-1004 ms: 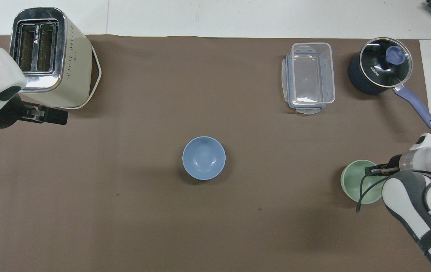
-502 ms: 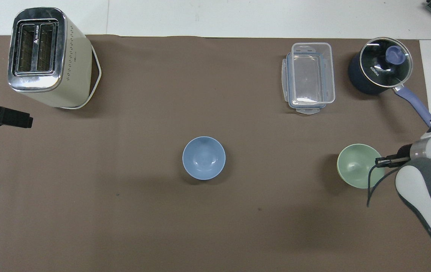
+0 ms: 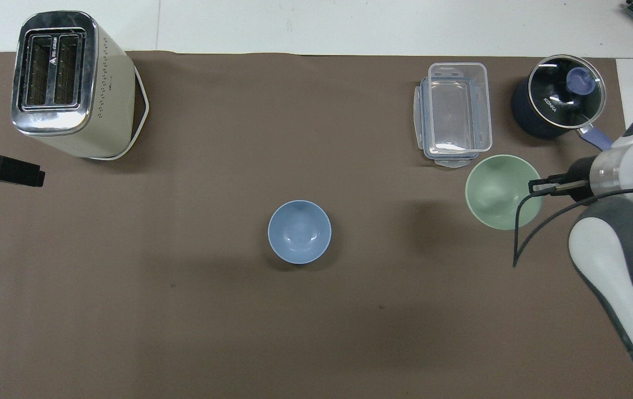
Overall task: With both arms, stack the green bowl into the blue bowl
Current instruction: 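Lift the green bowl with the right gripper and carry it over the blue bowl, then lower the green bowl into the blue bowl with the right gripper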
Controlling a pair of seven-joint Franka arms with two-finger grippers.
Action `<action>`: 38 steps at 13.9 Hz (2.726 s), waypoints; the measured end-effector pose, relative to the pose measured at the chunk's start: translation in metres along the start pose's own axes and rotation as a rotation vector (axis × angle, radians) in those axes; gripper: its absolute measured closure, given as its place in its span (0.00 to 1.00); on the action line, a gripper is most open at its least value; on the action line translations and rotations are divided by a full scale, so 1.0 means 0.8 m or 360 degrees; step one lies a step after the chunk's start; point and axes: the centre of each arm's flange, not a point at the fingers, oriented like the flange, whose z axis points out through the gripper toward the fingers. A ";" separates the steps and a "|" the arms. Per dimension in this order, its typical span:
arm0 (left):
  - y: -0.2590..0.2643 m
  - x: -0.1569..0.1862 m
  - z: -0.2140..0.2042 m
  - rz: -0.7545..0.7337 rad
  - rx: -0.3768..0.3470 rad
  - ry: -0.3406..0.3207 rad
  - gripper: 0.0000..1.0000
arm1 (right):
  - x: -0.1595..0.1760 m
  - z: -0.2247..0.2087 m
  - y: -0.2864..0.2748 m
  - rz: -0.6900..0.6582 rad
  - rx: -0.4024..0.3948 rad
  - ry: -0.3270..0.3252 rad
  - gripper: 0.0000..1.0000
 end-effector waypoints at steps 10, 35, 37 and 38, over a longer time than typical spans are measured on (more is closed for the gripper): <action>0.005 0.017 -0.002 0.0020 -0.0011 -0.0049 0.00 | -0.002 0.020 -0.234 0.0171 0.0063 -0.0034 0.95; 0.003 0.016 -0.002 0.0014 -0.0011 -0.0055 0.00 | -0.051 0.165 -0.424 0.0186 0.0098 -0.0025 0.95; 0.003 0.016 -0.002 0.0014 -0.0011 -0.0055 0.00 | -0.053 0.168 -0.424 0.0184 0.0093 -0.0033 0.95; 0.003 0.016 -0.002 0.0014 -0.0011 -0.0055 0.00 | -0.054 0.169 -0.423 0.0185 0.0092 -0.0035 0.95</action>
